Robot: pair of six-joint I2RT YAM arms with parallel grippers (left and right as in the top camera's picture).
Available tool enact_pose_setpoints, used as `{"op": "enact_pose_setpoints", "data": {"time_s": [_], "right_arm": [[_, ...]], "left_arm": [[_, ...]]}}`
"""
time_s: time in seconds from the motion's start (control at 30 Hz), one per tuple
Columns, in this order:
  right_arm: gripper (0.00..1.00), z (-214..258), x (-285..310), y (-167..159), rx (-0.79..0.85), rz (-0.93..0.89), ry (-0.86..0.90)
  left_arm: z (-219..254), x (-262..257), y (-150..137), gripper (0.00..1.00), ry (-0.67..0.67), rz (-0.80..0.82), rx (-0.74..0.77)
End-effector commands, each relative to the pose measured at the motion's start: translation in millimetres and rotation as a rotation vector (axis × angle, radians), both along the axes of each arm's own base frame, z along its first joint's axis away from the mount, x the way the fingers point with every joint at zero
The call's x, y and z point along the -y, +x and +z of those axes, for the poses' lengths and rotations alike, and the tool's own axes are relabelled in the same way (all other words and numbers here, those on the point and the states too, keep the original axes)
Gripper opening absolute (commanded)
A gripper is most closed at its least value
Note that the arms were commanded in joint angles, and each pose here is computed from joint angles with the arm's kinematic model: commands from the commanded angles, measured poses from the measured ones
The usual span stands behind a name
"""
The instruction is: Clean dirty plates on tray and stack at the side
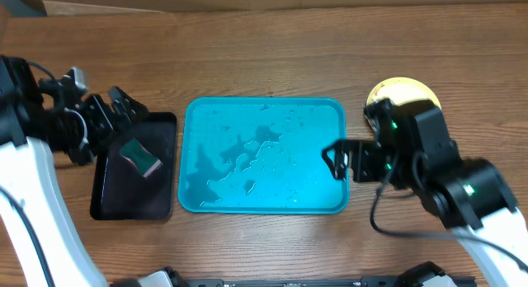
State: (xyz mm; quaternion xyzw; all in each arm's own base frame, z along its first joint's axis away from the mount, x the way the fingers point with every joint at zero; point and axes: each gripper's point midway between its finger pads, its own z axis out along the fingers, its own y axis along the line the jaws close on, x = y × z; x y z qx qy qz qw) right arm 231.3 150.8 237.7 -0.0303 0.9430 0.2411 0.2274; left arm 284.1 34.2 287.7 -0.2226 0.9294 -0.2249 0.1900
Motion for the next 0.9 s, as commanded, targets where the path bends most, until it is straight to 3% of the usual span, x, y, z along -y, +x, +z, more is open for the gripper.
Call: {"op": "enact_pose_setpoints", "data": {"time_s": [0.0, 0.17, 0.37, 0.87], "right_arm": [[1.0, 11.3, 15.0, -16.7, 0.059, -0.02, -0.045], [1.0, 14.8, 27.6, -44.7, 0.102, -0.014, -0.052], [1.0, 5.7, 39.9, -61.3, 0.137, -0.029, -0.053], [1.0, 0.8, 39.6, -61.0, 0.12, -0.027, -0.061]], "left_arm": [[20.3, 27.5, -23.6, 1.0, 0.051, -0.09, 0.08], [20.3, 59.5, -63.2, 1.0, 0.09, -0.173, 0.128], [8.9, 63.2, -93.0, 1.0, 0.12, -0.135, 0.146], [6.7, 63.3, -94.0, 1.0, 0.119, -0.135, 0.142]]}}
